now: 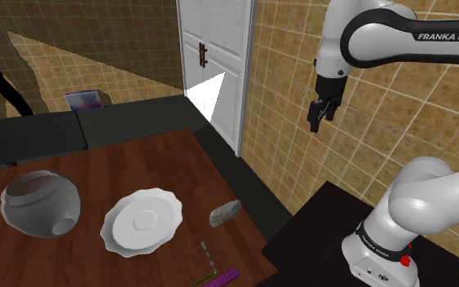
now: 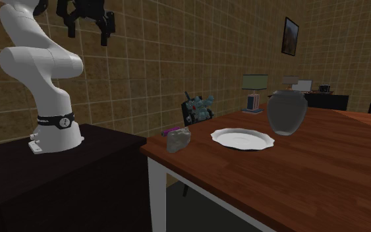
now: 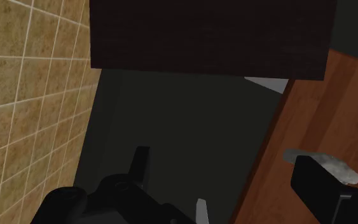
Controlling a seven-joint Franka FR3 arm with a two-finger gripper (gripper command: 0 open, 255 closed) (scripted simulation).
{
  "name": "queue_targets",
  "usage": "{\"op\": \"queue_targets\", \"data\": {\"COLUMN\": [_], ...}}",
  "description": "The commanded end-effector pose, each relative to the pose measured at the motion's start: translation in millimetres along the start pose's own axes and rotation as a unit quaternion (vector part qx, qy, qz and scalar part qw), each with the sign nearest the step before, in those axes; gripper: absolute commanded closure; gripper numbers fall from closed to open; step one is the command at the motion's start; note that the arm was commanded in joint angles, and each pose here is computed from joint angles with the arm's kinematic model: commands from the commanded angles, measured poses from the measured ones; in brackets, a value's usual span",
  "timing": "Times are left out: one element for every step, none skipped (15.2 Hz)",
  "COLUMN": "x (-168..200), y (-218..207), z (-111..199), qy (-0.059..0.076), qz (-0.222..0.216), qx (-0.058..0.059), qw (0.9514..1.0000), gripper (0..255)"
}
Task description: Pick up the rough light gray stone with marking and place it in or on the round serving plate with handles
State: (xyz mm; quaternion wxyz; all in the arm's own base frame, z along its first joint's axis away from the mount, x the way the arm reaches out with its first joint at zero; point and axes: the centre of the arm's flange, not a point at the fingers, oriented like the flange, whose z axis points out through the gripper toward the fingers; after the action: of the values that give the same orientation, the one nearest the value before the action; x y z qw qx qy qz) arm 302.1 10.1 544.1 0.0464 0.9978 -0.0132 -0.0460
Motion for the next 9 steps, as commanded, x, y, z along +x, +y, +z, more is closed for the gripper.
{"op": "queue_targets", "data": {"x": [0.0, 6.1, 12.1, 18.0, 23.7, 29.3, 34.7, 40.0, 45.1], "y": [0.0, -6.9, -14.0, -21.2, -28.6, -36.2, -43.9, -51.7, -59.7], "z": [0.0, 8.6, 17.1, 25.6, 34.1, 42.5, 50.9, 59.2, 67.5], "qy": [0.0, 0.004, 0.009, 0.013, 0.017, 0.022, 0.026, 0.03, 0.035], "qz": [0.0, -0.015, -0.029, -0.044, -0.059, -0.073, -0.088, -0.103, -0.117], "qx": [0.0, -0.001, -0.002, -0.002, -0.003, -0.004, -0.005, -0.005, -0.006], "qw": [1.0, 0.9999, 0.9995, 0.9989, 0.9981, 0.9971, 0.9958, 0.9942, 0.9925], "gripper": [0, 0, 0, 0, 0, 0, 0, 0, 0]}}
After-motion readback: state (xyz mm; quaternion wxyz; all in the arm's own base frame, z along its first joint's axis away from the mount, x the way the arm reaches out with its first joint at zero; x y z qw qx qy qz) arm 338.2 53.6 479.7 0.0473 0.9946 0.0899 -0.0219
